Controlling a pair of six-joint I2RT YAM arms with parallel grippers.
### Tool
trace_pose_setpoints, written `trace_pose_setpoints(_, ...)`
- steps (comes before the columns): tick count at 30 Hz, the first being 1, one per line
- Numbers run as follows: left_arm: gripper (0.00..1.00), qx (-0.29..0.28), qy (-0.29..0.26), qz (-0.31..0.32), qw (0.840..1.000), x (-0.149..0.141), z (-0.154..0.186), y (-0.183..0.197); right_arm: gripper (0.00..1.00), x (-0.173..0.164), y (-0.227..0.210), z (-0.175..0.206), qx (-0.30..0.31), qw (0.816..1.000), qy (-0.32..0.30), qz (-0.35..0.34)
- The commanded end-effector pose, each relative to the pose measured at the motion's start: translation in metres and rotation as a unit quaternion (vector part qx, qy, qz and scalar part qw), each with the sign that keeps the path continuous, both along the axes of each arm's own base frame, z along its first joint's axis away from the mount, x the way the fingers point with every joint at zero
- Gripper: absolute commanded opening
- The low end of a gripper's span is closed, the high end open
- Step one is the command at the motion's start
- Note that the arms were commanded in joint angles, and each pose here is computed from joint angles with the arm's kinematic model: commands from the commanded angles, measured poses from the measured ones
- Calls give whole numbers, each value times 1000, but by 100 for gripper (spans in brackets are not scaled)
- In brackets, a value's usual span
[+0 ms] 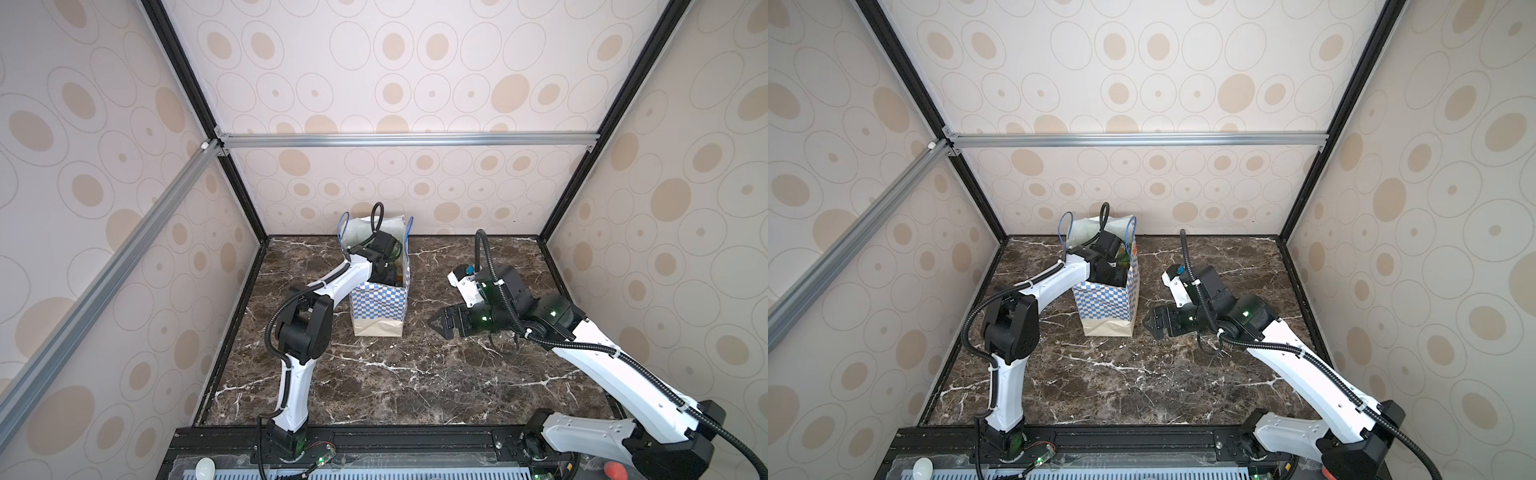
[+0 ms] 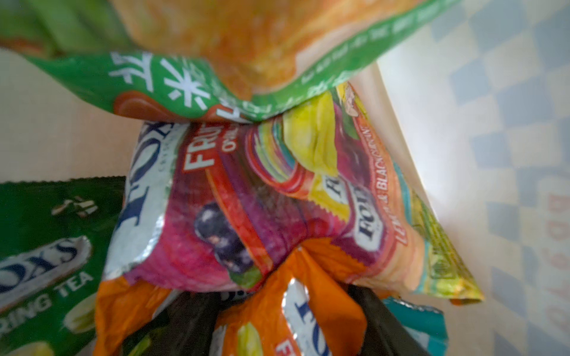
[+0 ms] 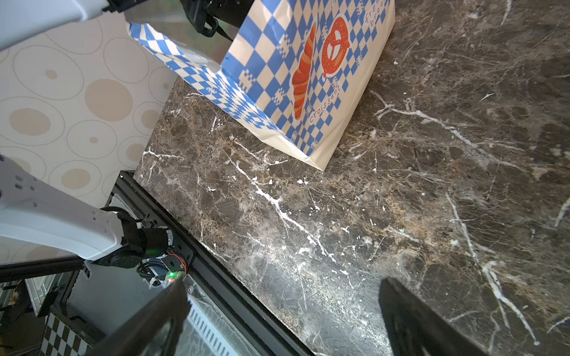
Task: Take the snacks out of the paper bag
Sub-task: Pick up the snack from the paper bag.
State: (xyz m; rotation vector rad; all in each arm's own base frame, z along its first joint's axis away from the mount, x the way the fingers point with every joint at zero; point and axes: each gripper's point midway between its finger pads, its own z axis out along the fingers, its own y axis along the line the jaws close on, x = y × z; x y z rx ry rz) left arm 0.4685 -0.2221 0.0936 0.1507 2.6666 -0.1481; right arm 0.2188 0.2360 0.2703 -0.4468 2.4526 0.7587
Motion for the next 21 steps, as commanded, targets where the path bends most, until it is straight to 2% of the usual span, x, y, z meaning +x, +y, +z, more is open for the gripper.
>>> trace_pose_setpoints(1,50,30,77,-3,997,-26,-48,13,100,-4,3,5,11,1000,0,3)
trace_pose_setpoints(5,21,11,54,-13,998,-19,-29,6,100,-5,2,6,14,1000,1,1)
trace_pose_setpoints(9,0,-9,12,-15,1000,-7,11,0,100,-4,1,12,19,1000,-7,-4)
trace_pose_setpoints(15,0,-30,-61,-12,998,5,78,-2,100,7,-12,23,12,998,-37,-47)
trace_pose_setpoints(21,0,-66,-134,-15,989,10,149,-7,100,19,-18,43,23,994,-75,-78)
